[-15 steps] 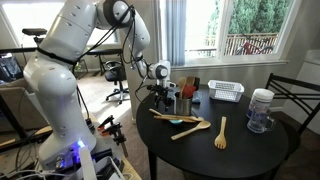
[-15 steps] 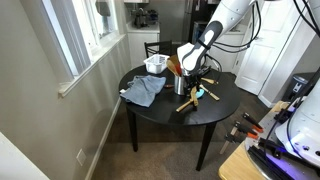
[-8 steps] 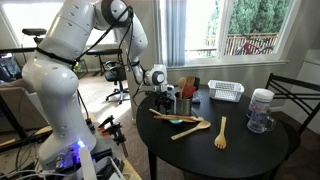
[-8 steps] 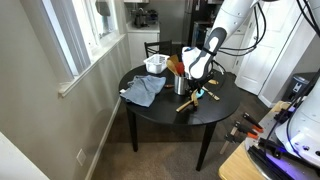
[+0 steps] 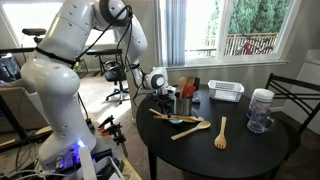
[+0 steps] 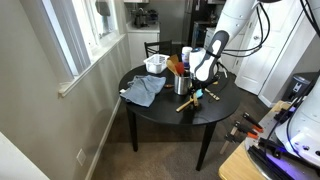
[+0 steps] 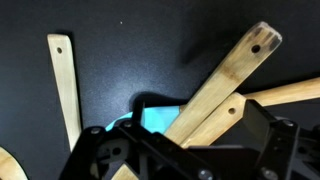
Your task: Pick a wooden spoon and place it in the silver cup
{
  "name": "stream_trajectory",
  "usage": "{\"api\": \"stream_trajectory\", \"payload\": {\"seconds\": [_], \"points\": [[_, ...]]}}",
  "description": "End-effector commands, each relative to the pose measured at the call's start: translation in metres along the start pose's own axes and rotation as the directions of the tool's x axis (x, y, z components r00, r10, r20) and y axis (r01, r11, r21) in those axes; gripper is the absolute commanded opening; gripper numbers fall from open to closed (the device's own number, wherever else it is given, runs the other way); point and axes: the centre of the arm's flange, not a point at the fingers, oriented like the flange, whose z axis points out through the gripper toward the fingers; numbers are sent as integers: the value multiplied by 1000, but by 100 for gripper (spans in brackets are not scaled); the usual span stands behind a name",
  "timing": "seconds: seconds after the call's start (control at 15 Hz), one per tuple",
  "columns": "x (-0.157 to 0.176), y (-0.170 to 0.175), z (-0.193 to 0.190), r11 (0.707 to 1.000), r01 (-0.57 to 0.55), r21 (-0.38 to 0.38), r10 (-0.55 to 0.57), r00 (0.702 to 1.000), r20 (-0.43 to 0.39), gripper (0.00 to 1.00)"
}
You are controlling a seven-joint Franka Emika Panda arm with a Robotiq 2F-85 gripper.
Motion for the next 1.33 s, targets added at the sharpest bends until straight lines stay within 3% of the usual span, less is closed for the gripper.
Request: {"api": "stream_trajectory", "payload": {"seconds": [0.0,0.2,0.53,0.93,1.27], "points": [[5,8,13,994,-111,21,110,994,24,100],[20,14,32,979,-185,91,178,981,76,100],[37,24,29,954,-258,154,251,966,62,100],[39,31,18,949,-265,173,270,963,-4,100],[33,36,17,954,-261,149,278,955,-106,100]]}}
